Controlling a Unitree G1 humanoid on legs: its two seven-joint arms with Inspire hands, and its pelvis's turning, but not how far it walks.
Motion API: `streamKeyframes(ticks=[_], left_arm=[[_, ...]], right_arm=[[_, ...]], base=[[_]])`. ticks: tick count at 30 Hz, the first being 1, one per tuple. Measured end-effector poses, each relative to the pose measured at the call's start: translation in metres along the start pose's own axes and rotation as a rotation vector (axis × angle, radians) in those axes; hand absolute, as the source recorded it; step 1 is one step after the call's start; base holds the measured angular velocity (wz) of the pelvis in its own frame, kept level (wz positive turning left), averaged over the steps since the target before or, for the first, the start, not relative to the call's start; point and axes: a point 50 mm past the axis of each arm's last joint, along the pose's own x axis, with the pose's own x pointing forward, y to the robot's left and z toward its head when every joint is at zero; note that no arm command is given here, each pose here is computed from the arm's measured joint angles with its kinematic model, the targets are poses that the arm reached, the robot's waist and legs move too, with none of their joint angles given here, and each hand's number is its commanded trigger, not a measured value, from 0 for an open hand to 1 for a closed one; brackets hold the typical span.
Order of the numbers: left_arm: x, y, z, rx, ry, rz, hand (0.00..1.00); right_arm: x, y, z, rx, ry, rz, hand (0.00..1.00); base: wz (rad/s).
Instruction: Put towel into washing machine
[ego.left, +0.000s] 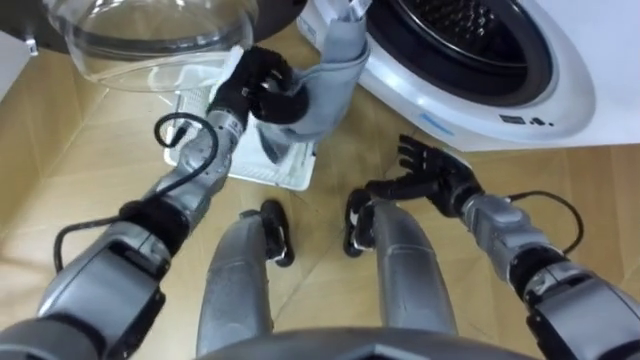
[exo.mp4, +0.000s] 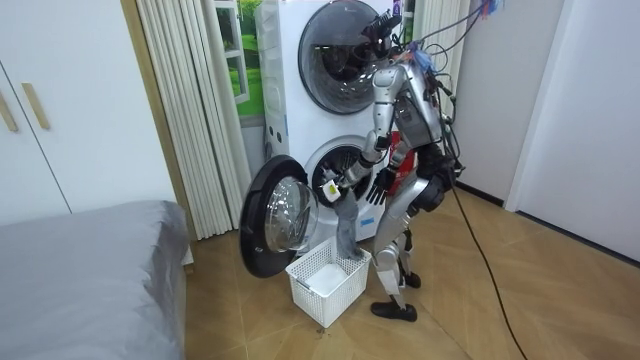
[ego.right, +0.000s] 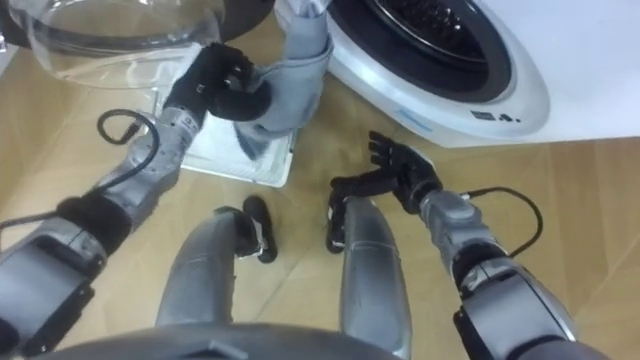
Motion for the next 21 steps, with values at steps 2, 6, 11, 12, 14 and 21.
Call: streamKeyframes(ticks=[2,6,11,12,14,21], left_arm=[[-0.002,-0.01,-0.008,-0.112,0.026,-0.083,1.0],[-0.009,-0.025,-0.024,-0.268,0.081,-0.22,1.0],[-0.016,-0.035,-0.035,-0.398,0.152,-0.375,1.0],[-0.016,-0.039,-0.036,-0.412,0.165,-0.406,1.0],[-0.016,-0.046,-0.037,-0.435,0.189,-0.441,1.0],[-0.017,-0.058,-0.034,-0.513,0.221,-0.527,1.0]], right_arm=[[0.0,0.002,-0.001,-0.023,0.011,0.015,0.0],[0.002,0.007,-0.002,-0.009,0.021,0.038,0.0],[0.003,0.013,-0.004,0.004,0.05,0.075,0.0],[0.003,0.013,-0.006,0.008,0.063,0.08,0.0],[0.002,0.011,-0.007,0.017,0.08,0.074,0.0],[0.003,0.011,-0.007,0.004,0.109,0.075,0.32]], base=[[0.09],[0.06],[-0.02],[0.0],[0.04],[0.01]])
